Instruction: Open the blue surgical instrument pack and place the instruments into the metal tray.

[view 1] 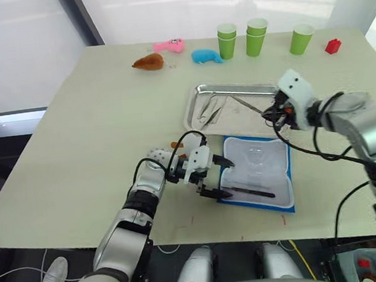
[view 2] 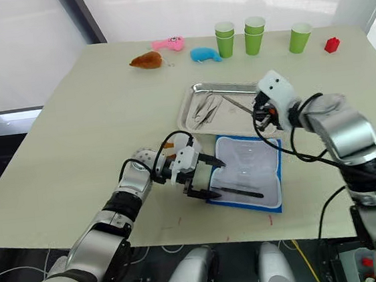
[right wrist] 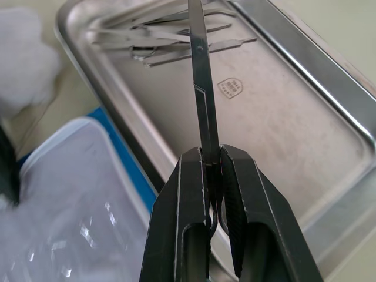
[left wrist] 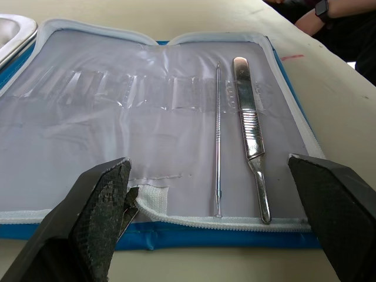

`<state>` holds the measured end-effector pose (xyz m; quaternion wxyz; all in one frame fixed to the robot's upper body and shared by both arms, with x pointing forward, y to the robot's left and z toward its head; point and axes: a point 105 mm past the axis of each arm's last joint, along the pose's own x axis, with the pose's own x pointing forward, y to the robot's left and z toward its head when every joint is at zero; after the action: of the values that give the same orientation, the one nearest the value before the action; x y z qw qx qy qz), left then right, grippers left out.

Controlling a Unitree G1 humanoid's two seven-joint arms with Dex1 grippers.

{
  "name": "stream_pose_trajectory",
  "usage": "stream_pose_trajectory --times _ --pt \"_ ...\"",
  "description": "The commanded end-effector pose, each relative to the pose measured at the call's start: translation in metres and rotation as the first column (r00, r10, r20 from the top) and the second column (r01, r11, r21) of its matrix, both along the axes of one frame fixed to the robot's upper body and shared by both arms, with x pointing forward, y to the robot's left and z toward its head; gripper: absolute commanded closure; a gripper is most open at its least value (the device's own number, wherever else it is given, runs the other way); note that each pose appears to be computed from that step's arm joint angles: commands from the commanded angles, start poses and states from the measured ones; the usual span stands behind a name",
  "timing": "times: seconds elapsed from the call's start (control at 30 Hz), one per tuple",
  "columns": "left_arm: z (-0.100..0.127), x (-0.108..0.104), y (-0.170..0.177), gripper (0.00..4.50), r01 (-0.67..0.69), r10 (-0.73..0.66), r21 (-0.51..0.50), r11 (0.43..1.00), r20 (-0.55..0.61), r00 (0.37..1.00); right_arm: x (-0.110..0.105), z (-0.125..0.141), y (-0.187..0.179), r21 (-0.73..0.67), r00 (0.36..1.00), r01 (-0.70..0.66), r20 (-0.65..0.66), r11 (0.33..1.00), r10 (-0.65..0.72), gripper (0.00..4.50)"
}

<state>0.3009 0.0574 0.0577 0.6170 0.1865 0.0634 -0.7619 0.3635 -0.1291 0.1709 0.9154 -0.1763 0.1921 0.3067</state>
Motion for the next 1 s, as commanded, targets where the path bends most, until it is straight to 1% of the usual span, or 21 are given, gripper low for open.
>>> stream_pose_trajectory --times 0.03,0.17,0.33,0.63,0.73,0.87,0.9,0.93,0.97,1.0 --pt "-0.049 -0.029 0.004 0.00 0.059 -0.031 0.155 0.986 -0.175 0.984 0.018 0.009 0.011 0.037 0.995 0.083 0.056 0.996 -0.085 4.46" --pt "-0.049 -0.029 0.004 0.00 0.055 -0.027 0.156 0.986 -0.174 0.984 0.038 -0.004 0.026 0.064 0.986 0.158 0.042 0.985 -0.161 4.46" --pt "-0.049 -0.030 0.004 0.00 0.055 -0.027 0.156 0.986 -0.174 0.984 0.053 -0.023 0.032 0.071 0.974 0.229 -0.009 0.971 -0.228 4.46" --pt "-0.050 -0.030 0.006 0.00 0.049 -0.021 0.159 0.986 -0.173 0.985 0.054 -0.045 0.042 0.088 0.964 0.249 -0.121 0.965 -0.238 4.46" --pt "-0.049 -0.030 0.006 0.00 0.048 -0.020 0.158 0.986 -0.172 0.985 0.054 -0.047 0.039 0.090 0.956 0.270 -0.142 0.959 -0.256 4.46" --pt "-0.049 -0.030 0.005 0.00 0.050 -0.022 0.157 0.986 -0.173 0.985 0.052 -0.048 0.040 0.085 0.960 0.249 -0.156 0.965 -0.234 4.46" --pt "-0.049 -0.030 0.005 0.00 0.050 -0.023 0.156 0.986 -0.174 0.985 0.051 -0.047 0.041 0.091 0.962 0.240 -0.154 0.967 -0.224 3.54" --pt "-0.050 -0.030 0.004 0.00 0.051 -0.023 0.156 0.987 -0.174 0.984 0.050 -0.046 0.042 0.097 0.965 0.229 -0.153 0.969 -0.212 3.28" --pt "-0.050 -0.030 0.004 0.00 0.051 -0.024 0.155 0.986 -0.174 0.984 0.049 -0.044 0.043 0.104 0.968 0.218 -0.151 0.970 -0.202 2.89" --pt "-0.050 -0.031 0.004 0.00 0.052 -0.024 0.156 0.986 -0.175 0.984 0.049 -0.042 0.043 0.112 0.969 0.216 -0.144 0.970 -0.199 2.37"
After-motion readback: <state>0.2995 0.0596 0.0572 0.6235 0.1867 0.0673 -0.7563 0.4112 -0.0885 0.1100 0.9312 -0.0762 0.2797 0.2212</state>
